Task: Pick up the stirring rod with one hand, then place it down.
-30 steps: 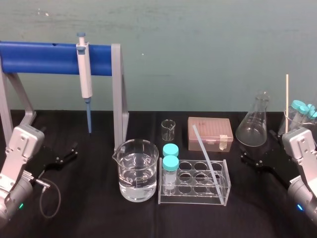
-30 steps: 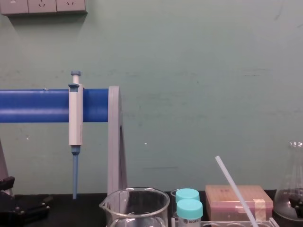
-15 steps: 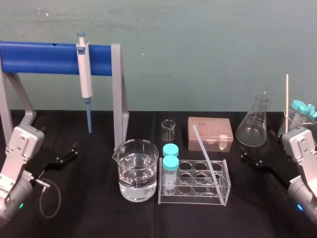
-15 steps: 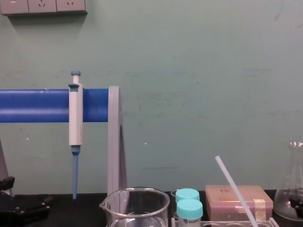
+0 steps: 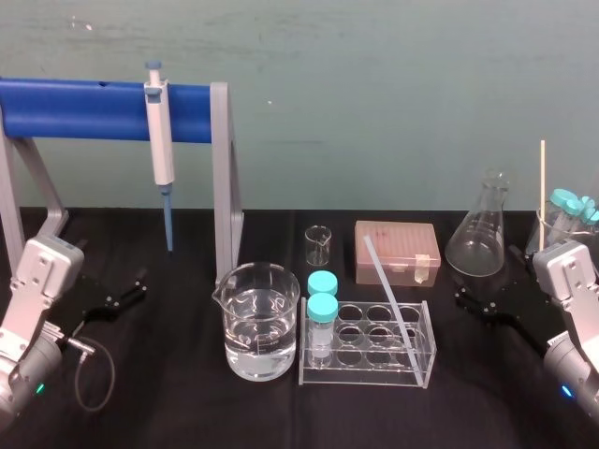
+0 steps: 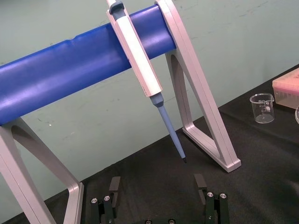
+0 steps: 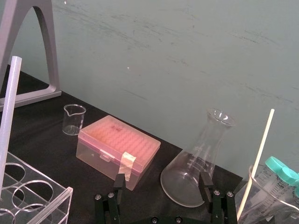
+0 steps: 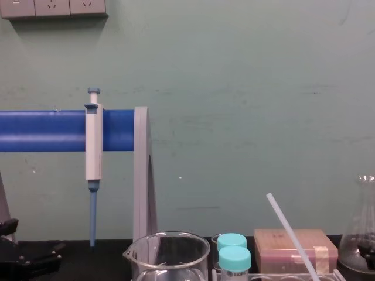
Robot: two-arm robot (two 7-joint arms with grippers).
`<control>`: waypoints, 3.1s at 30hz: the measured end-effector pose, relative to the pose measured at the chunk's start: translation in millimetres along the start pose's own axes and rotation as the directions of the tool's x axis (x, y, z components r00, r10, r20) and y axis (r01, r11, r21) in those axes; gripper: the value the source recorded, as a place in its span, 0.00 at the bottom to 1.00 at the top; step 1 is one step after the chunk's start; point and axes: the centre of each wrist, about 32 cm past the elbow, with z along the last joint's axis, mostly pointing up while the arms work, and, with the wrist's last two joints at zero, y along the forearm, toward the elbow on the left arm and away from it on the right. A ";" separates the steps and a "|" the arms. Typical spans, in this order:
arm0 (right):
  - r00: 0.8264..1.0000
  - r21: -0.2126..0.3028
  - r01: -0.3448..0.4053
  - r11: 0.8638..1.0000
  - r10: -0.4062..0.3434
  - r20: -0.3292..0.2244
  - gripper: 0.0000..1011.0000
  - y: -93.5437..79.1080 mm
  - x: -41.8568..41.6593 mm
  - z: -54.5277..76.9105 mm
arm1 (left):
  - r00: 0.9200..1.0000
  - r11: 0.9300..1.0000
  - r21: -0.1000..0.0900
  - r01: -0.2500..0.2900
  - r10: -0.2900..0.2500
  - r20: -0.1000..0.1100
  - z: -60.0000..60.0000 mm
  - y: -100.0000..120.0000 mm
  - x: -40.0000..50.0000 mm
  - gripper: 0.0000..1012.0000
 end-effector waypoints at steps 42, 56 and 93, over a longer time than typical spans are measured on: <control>1.000 0.000 0.000 1.000 0.000 0.000 0.99 0.0 0.0 0.0 | 1.000 1.000 0.000 0.000 0.000 0.000 0.0 0.0 0.0 0.99; 1.000 0.069 -0.005 0.998 0.006 -0.010 0.99 -3.2 4.2 7.5 | 1.000 1.000 0.000 0.000 0.000 0.000 0.0 0.0 0.0 0.99; 0.945 0.323 -0.309 0.895 0.328 -0.006 0.99 21.9 -19.4 52.3 | 1.000 1.000 0.000 0.000 0.000 0.000 0.0 0.0 0.0 0.99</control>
